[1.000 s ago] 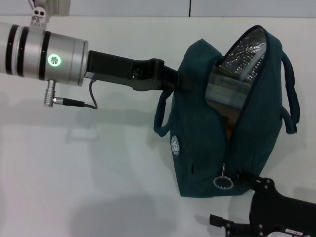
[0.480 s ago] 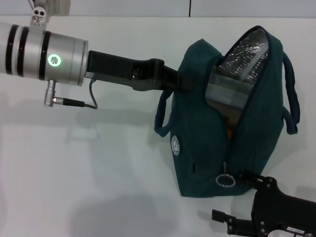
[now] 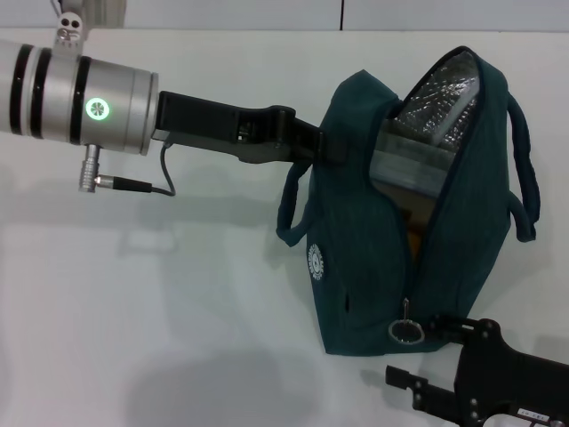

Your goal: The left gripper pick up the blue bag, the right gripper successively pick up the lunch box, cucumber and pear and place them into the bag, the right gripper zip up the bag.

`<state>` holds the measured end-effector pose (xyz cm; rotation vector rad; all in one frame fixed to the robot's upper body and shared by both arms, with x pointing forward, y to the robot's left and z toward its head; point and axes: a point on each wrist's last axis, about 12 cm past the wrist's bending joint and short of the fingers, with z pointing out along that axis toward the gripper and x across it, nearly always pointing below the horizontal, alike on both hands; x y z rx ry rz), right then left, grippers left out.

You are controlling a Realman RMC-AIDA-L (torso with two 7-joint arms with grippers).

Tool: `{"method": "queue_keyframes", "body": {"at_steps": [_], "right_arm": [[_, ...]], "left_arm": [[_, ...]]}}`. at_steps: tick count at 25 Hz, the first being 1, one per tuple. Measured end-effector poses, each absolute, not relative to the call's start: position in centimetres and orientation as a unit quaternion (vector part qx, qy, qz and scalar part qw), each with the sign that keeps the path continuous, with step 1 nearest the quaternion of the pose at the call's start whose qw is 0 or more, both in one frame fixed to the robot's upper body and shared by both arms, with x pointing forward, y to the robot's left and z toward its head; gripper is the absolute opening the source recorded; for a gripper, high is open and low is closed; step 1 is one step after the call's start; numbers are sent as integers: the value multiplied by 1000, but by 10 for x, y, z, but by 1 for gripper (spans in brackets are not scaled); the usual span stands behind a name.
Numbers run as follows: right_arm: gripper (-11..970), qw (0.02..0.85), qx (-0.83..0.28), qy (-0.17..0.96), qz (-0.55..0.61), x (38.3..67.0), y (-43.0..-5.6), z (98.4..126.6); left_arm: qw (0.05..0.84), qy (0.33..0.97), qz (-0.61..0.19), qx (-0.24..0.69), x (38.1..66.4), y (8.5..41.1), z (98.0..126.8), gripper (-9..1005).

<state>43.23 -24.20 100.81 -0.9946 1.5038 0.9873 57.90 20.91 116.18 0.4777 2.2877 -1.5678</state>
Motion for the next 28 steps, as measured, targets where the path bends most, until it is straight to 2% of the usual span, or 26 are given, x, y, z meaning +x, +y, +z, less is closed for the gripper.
{"method": "queue_keyframes", "body": {"at_steps": [2, 13, 18, 24, 28], "right_arm": [[580, 517, -415, 626, 411, 433, -242, 1008], [345, 518, -412, 631, 405, 435, -243, 1008], [127, 524, -404, 636, 398, 438, -243, 1008], [7, 527, -401, 637, 395, 439, -244, 1008], [9, 531, -397, 632, 401, 436, -246, 1009]], "left_arm": [[163, 802, -550, 167, 579, 210, 1161, 50], [163, 802, -550, 167, 579, 209, 1161, 51], [163, 802, -550, 168, 579, 209, 1161, 51], [165, 801, -550, 168, 579, 210, 1161, 52], [167, 801, -550, 167, 579, 210, 1161, 52]]}}
